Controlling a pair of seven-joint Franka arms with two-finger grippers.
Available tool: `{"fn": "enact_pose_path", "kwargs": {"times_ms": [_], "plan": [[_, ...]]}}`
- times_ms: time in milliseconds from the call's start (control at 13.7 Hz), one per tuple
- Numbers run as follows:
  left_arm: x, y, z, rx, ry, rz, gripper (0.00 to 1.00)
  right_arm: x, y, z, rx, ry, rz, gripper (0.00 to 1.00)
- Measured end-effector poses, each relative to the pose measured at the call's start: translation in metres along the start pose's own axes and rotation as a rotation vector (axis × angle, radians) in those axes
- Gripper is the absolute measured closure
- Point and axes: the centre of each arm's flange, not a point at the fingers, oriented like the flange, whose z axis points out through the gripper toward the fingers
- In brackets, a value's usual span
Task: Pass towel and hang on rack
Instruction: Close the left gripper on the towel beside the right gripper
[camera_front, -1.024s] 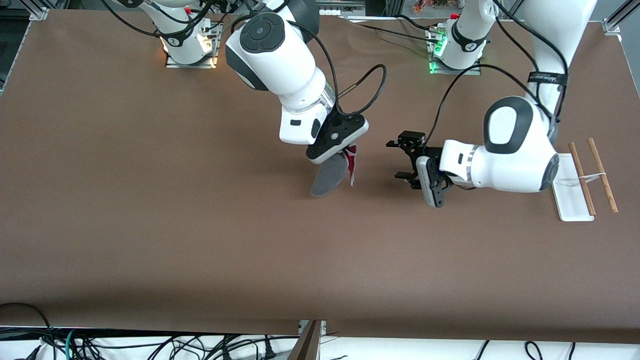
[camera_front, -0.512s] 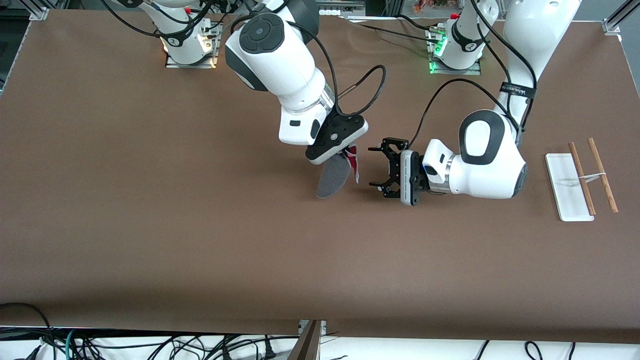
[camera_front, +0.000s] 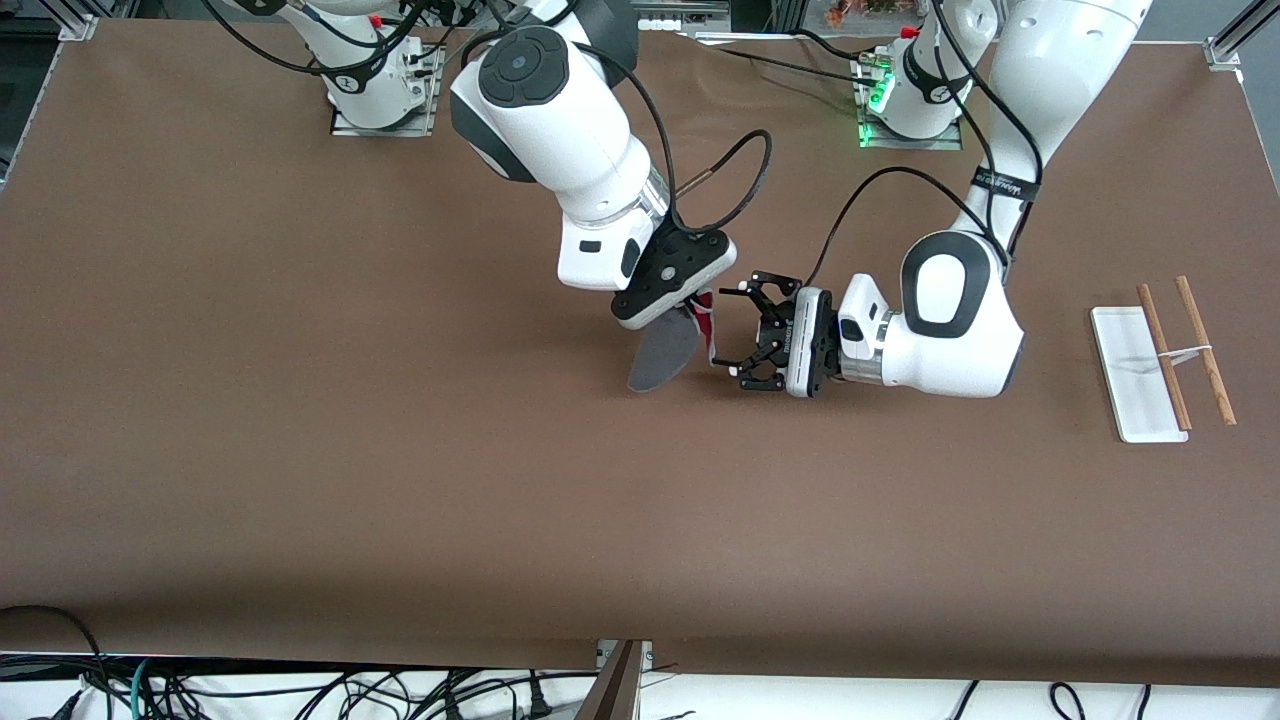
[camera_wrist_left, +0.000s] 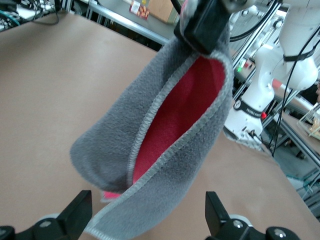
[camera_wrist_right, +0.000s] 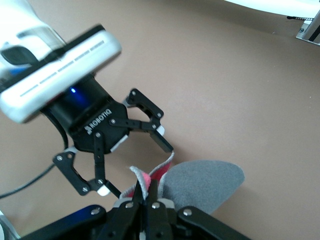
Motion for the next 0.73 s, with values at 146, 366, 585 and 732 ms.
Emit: {"fn": "enact_pose_path", "kwargs": {"times_ms": [146, 366, 585, 732], "plan": [[-0.012, 0.0, 0.024, -0.002, 0.061, 0.015, 0.02, 0.0, 0.0, 0.0, 0.0, 0.0, 0.0, 0.98], [-0.017, 0.003, 0.042, -0.007, 0.067, 0.025, 0.22, 0.0, 0.0, 0.0, 0.0, 0.0, 0.0, 0.98], [-0.019, 0.002, 0.038, -0.001, 0.068, 0.044, 0.54, 0.0, 0.0, 0.0, 0.0, 0.0, 0.0, 0.98], [-0.02, 0.0, 0.034, 0.006, 0.07, 0.059, 0.75, 0.0, 0.001, 0.0, -0.001, 0.0, 0.0, 0.98]]}}
